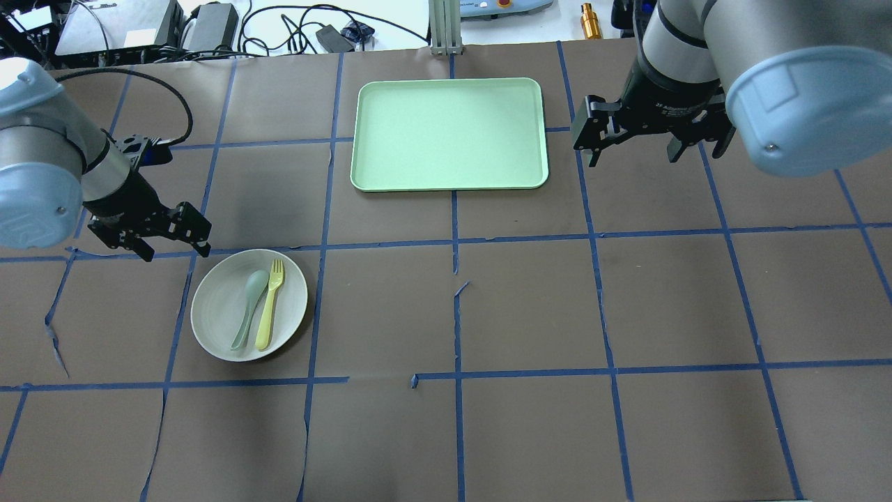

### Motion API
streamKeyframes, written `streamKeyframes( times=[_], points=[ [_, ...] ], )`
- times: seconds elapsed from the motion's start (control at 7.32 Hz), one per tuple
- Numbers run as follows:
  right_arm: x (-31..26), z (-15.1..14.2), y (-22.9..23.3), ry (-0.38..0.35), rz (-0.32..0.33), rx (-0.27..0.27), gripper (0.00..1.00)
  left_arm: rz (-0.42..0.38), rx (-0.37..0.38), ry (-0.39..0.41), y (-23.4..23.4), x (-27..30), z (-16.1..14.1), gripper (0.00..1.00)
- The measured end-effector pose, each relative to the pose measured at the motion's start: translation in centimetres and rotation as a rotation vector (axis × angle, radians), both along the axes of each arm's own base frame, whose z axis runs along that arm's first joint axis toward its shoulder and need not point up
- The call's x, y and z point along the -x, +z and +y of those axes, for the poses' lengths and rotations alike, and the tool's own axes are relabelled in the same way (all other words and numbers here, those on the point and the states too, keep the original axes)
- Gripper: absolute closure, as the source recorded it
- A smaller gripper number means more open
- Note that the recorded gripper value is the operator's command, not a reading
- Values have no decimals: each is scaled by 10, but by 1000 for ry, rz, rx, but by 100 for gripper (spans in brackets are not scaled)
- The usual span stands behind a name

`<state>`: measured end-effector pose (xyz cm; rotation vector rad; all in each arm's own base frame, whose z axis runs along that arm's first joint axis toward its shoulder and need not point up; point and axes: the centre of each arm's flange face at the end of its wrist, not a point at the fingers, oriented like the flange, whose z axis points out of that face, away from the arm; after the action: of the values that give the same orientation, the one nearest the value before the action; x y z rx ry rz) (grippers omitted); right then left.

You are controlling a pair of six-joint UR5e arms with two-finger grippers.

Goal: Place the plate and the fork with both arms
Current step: 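Lower the left gripper to the rim of the white plate and grip it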

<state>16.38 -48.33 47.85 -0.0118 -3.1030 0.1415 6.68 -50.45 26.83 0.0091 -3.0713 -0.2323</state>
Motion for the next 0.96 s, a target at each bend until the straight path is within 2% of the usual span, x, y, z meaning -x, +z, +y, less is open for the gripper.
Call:
streamKeyframes(
  times=[0.14, 0.27, 0.41, 0.55, 0.68, 0.82, 0.96],
  points=[
    [0, 0, 0, 0, 0, 0, 0, 0, 7, -12, -30, -9, 9, 12],
    [0, 0, 0, 0, 0, 0, 0, -7, 27, -14, -55, -11, 17, 22],
    [0, 0, 0, -1, 0, -1, 0, -14, 43, -11, -72, -10, 22, 40],
    [0, 0, 0, 0, 0, -1, 0, -17, 45, -10, -81, -10, 25, 69],
    [0, 0, 0, 0, 0, -1, 0, -18, 40, -9, -85, -9, 28, 88],
    [0, 0, 0, 0, 0, -2, 0, -19, 34, -3, -87, -9, 29, 100],
    [0, 0, 0, 0, 0, -3, 0, -21, 31, 6, -87, -9, 30, 100]
  ],
)
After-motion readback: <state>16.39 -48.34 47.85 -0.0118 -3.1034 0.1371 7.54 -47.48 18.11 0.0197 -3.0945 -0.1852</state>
